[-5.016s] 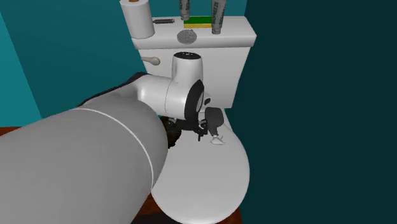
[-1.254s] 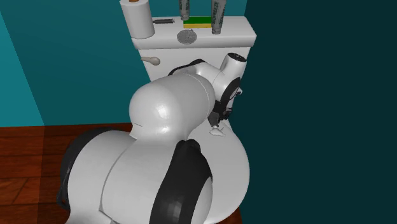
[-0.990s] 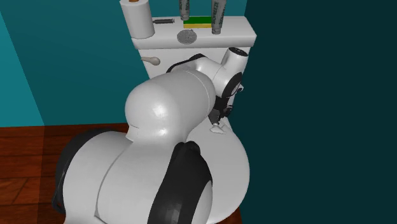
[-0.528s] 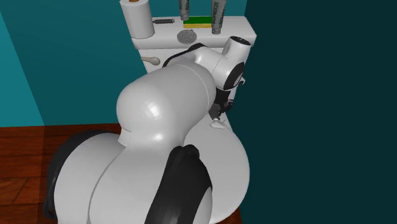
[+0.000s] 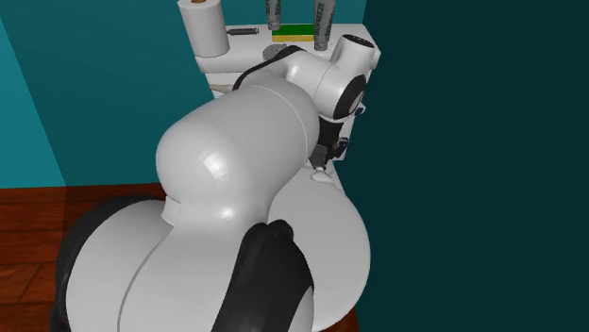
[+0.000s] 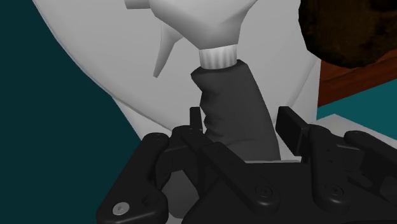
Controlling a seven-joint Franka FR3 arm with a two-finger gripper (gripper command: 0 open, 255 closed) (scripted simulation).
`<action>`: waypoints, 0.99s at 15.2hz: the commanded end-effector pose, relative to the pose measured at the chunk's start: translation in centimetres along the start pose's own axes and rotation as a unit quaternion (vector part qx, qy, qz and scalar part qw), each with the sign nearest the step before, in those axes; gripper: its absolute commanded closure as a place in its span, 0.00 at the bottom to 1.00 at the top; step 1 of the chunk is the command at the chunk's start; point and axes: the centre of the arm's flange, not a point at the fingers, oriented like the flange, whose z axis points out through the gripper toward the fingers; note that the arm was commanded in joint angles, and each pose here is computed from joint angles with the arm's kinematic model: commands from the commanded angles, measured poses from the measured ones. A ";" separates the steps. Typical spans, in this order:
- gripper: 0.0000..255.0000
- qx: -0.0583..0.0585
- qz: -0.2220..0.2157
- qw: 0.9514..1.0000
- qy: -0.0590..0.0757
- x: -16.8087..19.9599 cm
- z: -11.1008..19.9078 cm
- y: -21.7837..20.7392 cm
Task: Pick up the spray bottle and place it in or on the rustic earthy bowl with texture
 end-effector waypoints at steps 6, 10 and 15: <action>1.00 0.000 0.000 1.000 0.000 -4.0 1.3 -7.6; 1.00 0.000 0.000 1.000 0.000 -6.4 2.2 -12.2; 1.00 0.000 0.000 1.000 0.000 -9.3 3.3 -18.0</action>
